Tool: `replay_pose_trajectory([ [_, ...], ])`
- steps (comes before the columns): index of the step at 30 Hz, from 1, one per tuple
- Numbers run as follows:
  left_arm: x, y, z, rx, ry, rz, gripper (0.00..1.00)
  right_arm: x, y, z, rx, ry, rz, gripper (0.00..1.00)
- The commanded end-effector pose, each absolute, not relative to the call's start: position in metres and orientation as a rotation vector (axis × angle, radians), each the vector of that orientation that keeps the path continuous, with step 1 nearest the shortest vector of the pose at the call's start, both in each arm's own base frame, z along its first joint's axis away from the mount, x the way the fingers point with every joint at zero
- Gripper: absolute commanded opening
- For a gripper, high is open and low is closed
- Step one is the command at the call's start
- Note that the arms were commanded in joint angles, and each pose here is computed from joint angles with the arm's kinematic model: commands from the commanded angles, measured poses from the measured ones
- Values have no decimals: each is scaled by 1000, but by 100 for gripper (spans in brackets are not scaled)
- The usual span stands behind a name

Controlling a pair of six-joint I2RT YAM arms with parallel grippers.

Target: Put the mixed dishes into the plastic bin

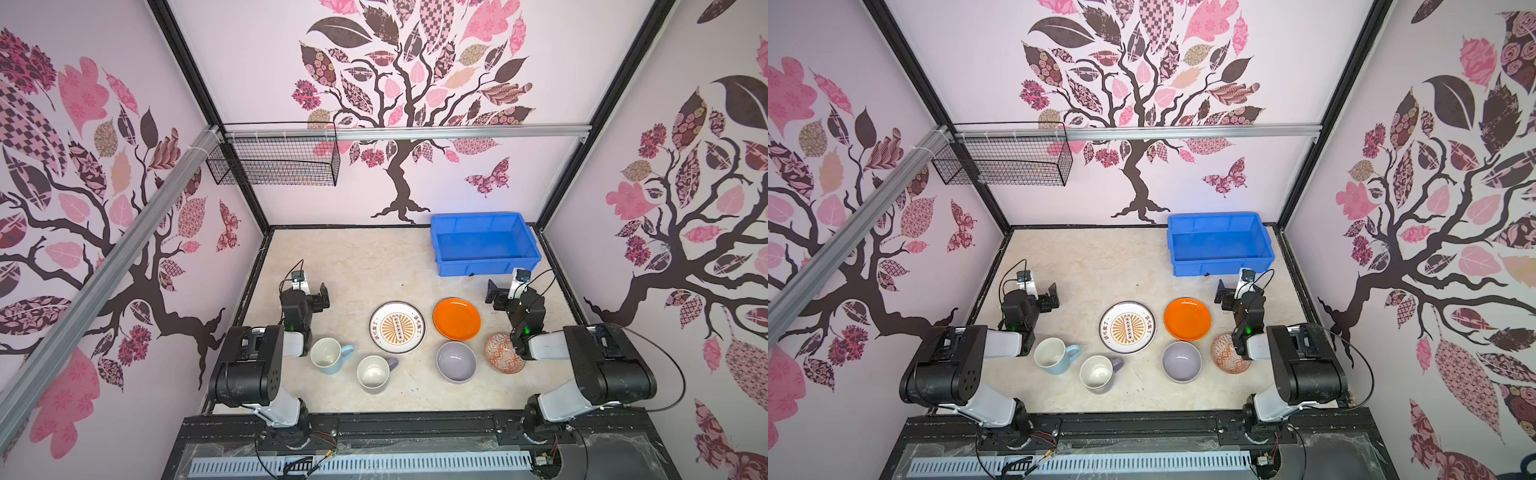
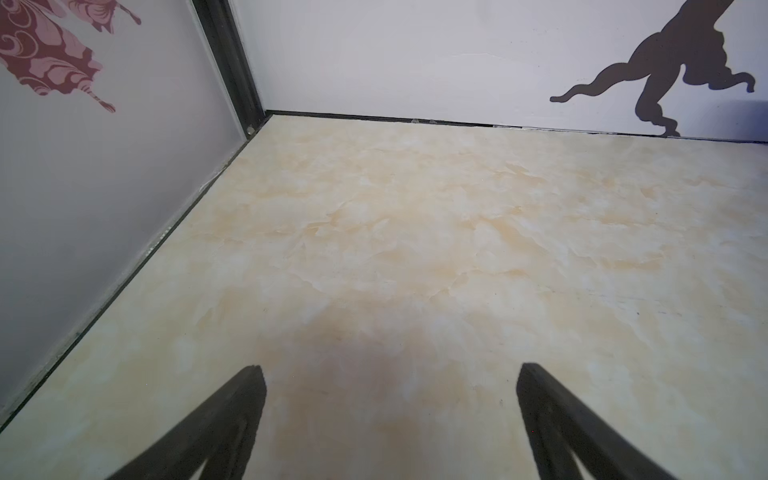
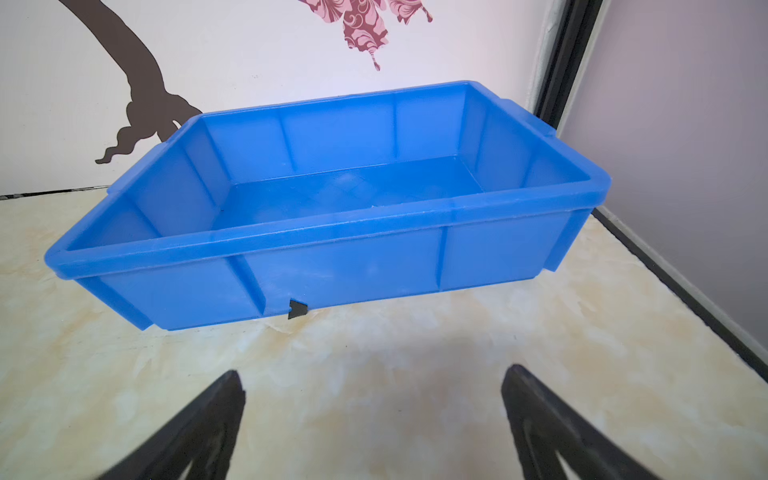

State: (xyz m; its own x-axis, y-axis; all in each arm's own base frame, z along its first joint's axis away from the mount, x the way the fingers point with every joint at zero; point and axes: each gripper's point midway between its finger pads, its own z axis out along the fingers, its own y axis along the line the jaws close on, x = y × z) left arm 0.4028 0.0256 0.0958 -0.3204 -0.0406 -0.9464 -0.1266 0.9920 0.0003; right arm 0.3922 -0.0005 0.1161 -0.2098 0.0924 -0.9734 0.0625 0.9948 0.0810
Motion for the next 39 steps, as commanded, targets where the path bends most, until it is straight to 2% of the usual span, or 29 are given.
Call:
replay_pose_trajectory([
  [1,401,26,101,-123,1878,85,99,392,0,111,111,1795,22,99],
  [39,403,26,102,-125,1858,80,99,394,0,109,110,1827,23,100],
])
